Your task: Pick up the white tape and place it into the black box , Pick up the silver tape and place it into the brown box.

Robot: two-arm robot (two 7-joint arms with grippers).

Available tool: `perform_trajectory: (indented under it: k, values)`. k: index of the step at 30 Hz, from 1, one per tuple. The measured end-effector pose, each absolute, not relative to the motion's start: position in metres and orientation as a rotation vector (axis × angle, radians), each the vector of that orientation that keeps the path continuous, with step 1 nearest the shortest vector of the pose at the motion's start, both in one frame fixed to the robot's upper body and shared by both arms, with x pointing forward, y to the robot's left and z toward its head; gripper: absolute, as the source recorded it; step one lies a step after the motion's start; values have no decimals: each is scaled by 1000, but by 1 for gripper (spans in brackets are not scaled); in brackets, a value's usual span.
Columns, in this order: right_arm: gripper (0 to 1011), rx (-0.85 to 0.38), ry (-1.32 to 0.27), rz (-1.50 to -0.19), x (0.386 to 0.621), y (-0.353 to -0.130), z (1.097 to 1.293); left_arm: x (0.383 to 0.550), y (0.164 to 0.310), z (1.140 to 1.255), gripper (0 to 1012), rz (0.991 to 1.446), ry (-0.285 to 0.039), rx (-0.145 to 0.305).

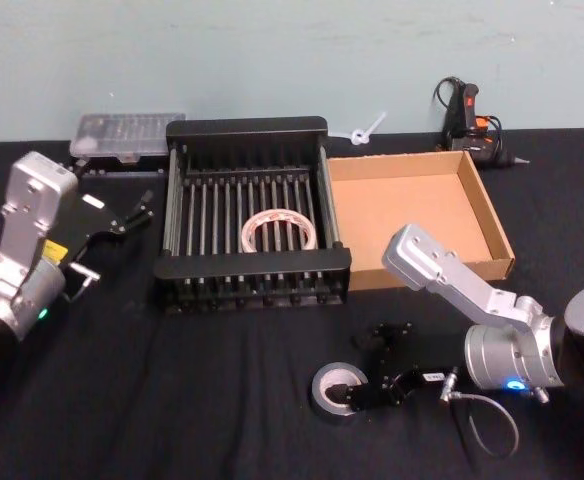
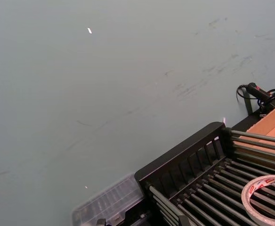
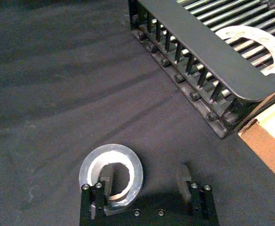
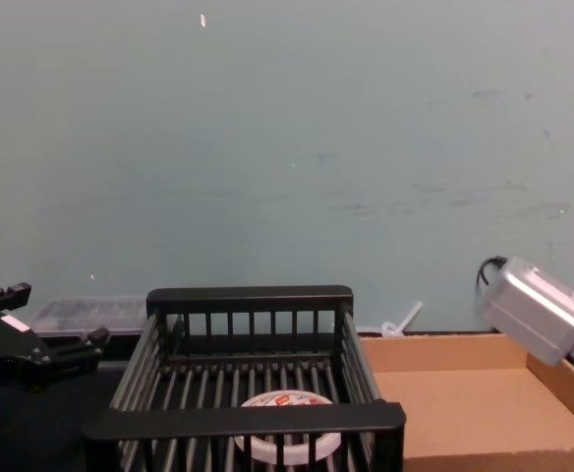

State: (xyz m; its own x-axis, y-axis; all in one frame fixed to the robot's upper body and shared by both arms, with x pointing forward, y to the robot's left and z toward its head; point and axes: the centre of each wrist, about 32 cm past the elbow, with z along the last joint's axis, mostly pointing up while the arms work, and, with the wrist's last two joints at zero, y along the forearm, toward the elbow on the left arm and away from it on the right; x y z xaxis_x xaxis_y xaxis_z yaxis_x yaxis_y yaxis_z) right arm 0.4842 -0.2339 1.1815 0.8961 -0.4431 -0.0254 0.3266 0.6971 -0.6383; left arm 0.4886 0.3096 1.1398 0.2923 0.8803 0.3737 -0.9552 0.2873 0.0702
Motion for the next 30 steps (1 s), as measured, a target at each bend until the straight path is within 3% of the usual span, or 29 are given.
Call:
perform_trajectory:
  k: [16,20,24,30]
  values:
    - [447,-673,183,-432,484,-234,1182,489,310,1140,1002,1248,-285,304]
    - [279,-673,184,-431,484,-234,1182,489,310,1140,1001,1248,-285,304]
    - [182,-673,184,-431,484,-234,1182,489,310,1140,1001,1248,-285,304]
    - [170,-672,184,-431,484,-234,1182,489,310,1140,1001,1248,-285,305]
